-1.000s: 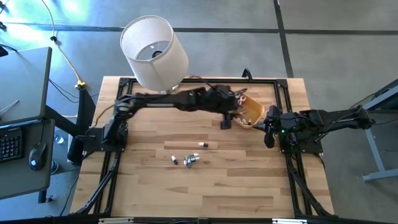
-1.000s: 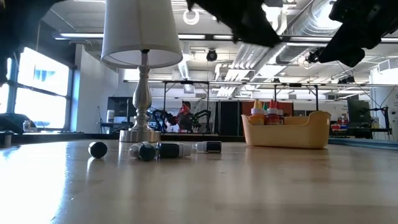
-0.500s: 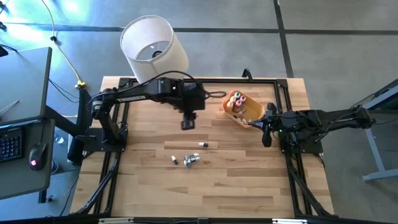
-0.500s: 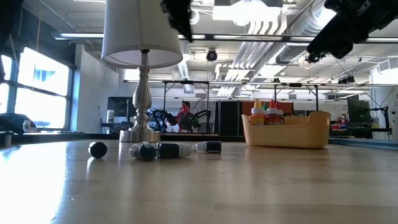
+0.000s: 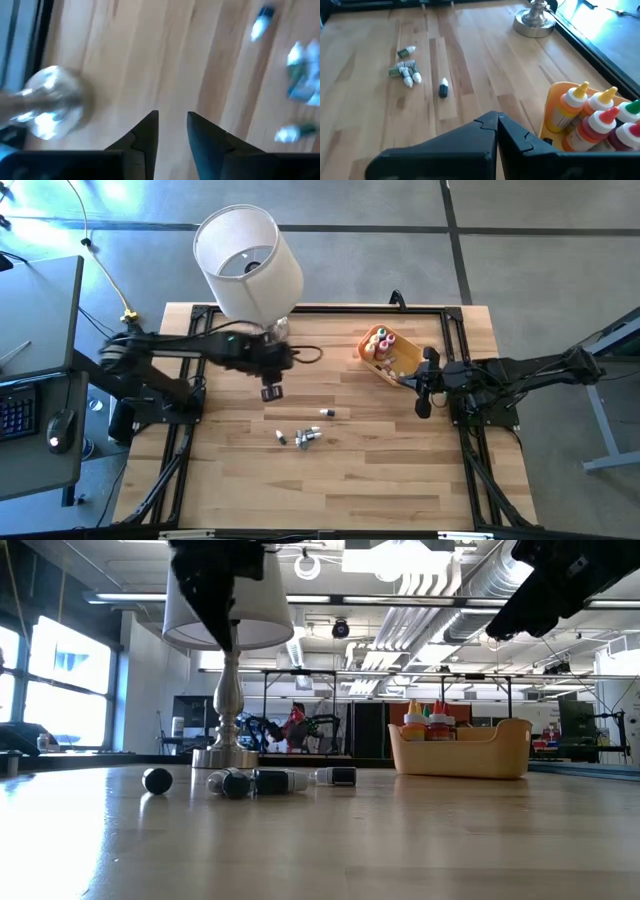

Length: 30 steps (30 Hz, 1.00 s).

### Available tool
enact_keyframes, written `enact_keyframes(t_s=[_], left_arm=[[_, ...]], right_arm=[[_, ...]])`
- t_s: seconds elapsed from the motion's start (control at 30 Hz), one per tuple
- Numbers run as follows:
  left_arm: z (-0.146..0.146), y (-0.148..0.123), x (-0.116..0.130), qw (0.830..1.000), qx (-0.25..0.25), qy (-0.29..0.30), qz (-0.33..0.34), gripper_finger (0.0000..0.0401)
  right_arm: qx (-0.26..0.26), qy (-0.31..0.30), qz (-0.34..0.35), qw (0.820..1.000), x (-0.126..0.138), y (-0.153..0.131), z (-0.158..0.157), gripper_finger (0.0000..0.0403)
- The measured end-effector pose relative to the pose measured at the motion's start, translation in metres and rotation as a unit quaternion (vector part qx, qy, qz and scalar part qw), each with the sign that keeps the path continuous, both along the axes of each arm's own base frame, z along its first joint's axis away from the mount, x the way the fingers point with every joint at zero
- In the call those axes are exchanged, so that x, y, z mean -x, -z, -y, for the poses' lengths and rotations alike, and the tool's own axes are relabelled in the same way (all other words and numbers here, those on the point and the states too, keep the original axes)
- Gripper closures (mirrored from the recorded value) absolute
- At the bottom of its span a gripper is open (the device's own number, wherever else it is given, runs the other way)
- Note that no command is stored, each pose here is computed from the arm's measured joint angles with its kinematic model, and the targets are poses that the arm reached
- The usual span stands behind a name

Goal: Pick & Place food coloring
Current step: Put the small green food coloring bottle into the yellow bin

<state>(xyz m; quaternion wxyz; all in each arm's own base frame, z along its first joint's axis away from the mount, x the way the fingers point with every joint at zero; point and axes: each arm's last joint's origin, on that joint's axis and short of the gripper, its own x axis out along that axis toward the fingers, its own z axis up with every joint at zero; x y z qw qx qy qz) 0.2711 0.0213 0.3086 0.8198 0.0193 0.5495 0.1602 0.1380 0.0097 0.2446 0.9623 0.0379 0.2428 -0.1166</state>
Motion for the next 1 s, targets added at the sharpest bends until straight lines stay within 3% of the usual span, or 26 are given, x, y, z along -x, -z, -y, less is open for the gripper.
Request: enact_keyframes(t_s=[0.17,0.27,0.37,0.47,0.53,0.67,1.0], left_arm=[[0.01,0.043,0.033,0.986,0.033,0.033,0.16,0.0304],[0.012,0.073,0.048,0.964,0.037,0.05,0.259,0.0304],[0.013,0.097,0.056,0.931,0.062,0.063,0.353,0.0304],[0.014,0.114,0.063,0.908,0.073,0.062,0.407,0.0304],[0.014,0.121,0.065,0.9,0.083,0.053,0.424,0.0304],[0.013,0.132,0.068,0.912,0.089,0.031,0.4,0.0304],[0.014,0.13,0.068,0.91,0.089,0.039,0.404,0.0304]], right_arm=[[0.007,-0.002,-0.002,1.0,-0.003,0.001,0.0,0.0402],[0.005,-0.001,0.01,1.0,-0.006,-0.001,0.0,0.0402],[0.008,-0.003,0.014,1.0,-0.008,-0.001,-0.001,0.0402],[0.009,-0.004,0.026,1.0,-0.01,-0.003,-0.001,0.0402],[0.008,-0.004,0.034,0.999,-0.011,-0.005,-0.001,0.0402],[0.007,-0.002,0.042,0.999,-0.012,-0.006,0.0,0.0402],[0.007,0.022,0.046,0.999,-0.013,-0.007,0.007,0.0402]])
